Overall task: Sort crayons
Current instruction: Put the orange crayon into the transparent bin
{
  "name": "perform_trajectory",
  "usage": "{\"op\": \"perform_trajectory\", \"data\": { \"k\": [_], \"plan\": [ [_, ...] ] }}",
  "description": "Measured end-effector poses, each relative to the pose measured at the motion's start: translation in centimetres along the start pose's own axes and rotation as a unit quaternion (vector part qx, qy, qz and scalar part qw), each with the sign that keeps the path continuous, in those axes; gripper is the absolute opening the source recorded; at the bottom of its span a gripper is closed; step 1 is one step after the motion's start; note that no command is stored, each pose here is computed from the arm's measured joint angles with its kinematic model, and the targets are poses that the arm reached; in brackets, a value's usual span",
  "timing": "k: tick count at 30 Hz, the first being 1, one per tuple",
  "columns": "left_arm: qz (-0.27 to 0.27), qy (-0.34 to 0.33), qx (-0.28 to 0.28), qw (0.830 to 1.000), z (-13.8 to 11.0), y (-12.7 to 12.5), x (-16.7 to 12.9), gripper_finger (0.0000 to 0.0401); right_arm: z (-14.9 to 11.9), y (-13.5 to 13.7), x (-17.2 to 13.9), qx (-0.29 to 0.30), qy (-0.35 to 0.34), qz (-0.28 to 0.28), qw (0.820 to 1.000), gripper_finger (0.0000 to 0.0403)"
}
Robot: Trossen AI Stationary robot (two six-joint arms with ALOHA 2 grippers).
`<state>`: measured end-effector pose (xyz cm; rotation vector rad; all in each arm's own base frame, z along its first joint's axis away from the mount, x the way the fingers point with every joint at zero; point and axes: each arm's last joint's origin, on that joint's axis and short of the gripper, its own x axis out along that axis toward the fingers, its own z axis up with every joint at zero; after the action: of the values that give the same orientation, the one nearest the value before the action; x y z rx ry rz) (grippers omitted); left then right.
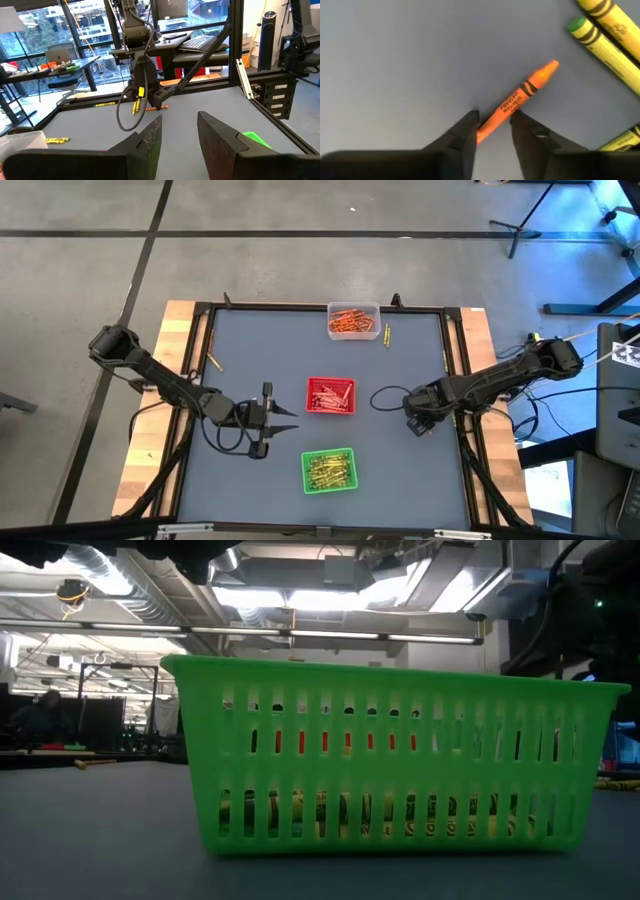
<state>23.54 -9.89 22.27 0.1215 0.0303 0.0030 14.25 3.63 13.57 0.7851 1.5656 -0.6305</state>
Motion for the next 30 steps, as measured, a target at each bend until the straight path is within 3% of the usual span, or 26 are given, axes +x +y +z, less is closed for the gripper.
{"op": "perform_trajectory", "data": {
  "k": [7, 12, 16, 23, 30],
  "plan": [
    [0.0, 0.0, 0.0, 1.0, 0.0, 0.0, 0.0, 0.011, 0.1, 0.2, -0.1, -0.037, -0.007, 0.003, 0.999, 0.0012],
    [0.0, 0.0, 0.0, 1.0, 0.0, 0.0, 0.0, 0.011, 0.7, 1.3, -1.4, -0.067, -0.051, 0.014, 0.996, 0.0028],
    [0.0, -0.001, 0.0, 1.0, 0.0, 0.0, 0.0, 0.011, 1.1, 2.5, -3.1, -0.116, -0.087, 0.025, 0.989, 0.0019],
    [-0.001, 0.001, -0.006, 1.0, 0.0, 0.0, 0.0, 0.011, 2.5, 4.3, -7.1, -0.236, -0.201, 0.015, 0.951, 0.0013],
    [-0.001, 0.004, -0.012, 1.0, -0.1, 0.0, 0.0, 0.011, 6.5, 3.6, -11.0, -0.257, -0.296, -0.011, 0.92, 0.0026]
  ]
}}
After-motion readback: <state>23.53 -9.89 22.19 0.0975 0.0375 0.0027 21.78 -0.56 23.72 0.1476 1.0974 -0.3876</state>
